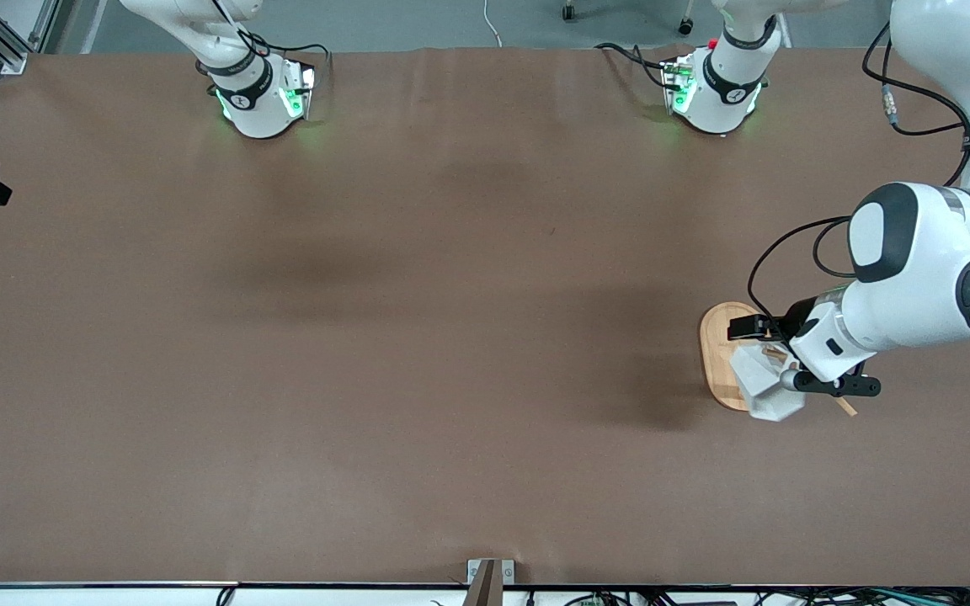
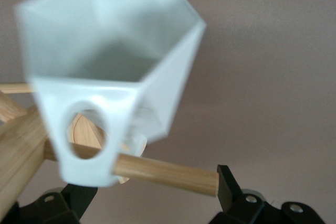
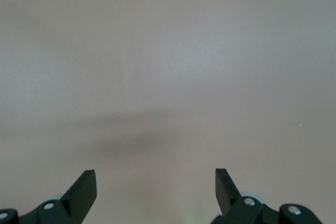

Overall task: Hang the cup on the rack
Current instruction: 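Lower the cup handle onto a rack peg and open the left gripper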

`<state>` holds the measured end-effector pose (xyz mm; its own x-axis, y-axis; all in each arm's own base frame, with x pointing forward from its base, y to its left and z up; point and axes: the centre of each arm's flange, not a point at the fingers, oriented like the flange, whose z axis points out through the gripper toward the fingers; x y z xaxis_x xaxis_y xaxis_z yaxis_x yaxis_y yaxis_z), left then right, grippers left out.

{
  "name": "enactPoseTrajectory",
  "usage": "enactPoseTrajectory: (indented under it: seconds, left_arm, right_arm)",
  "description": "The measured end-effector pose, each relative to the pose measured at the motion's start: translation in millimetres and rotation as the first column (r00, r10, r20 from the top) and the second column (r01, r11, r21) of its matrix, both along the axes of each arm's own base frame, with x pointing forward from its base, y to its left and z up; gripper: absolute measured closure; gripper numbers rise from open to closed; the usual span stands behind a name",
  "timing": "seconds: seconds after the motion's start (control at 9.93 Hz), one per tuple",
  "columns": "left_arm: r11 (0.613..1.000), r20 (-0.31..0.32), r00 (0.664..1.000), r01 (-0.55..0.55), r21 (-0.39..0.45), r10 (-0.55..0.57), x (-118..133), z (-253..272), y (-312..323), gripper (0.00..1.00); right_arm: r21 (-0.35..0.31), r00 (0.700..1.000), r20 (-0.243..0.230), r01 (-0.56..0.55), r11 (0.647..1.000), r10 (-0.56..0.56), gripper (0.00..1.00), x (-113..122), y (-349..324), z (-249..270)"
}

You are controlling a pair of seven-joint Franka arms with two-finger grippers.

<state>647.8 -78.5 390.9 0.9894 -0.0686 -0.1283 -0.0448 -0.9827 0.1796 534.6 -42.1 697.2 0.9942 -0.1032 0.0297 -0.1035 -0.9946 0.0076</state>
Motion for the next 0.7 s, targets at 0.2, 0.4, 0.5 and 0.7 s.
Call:
enactPoseTrajectory:
  seconds: [0.2, 0.4, 0.5, 0.7]
  left_arm:
    - [1.0, 0.0, 1.0, -0.007, 0.003, 0.007, -4.6, 17.8, 8.0, 0.0]
    - [1.0, 0.002, 1.0, -0.009, 0.007, 0.009, -13.2, 44.4, 13.5, 0.0]
    - [1.0, 0.015, 1.0, -0.013, 0.009, 0.013, -17.6, 60.9, 17.8, 0.0]
    - [0.999, 0.071, 0.997, -0.033, 0.017, 0.032, -25.5, 101.0, 30.1, 0.0]
  right_arm:
    - [-0.001, 1.0, 0.001, 0.004, 1.0, -0.004, 0.0, 0.0, -2.2, 0.0]
    - [-0.004, 0.999, 0.034, 0.008, 1.0, -0.008, 0.0, 3.4, -4.5, 3.0]
    - [-0.005, 0.998, 0.056, 0.021, 1.0, -0.02, 0.0, 5.7, -6.3, 4.9]
    - [-0.001, 0.996, 0.066, 0.063, 0.998, -0.063, 0.0, 6.7, -6.2, 5.7]
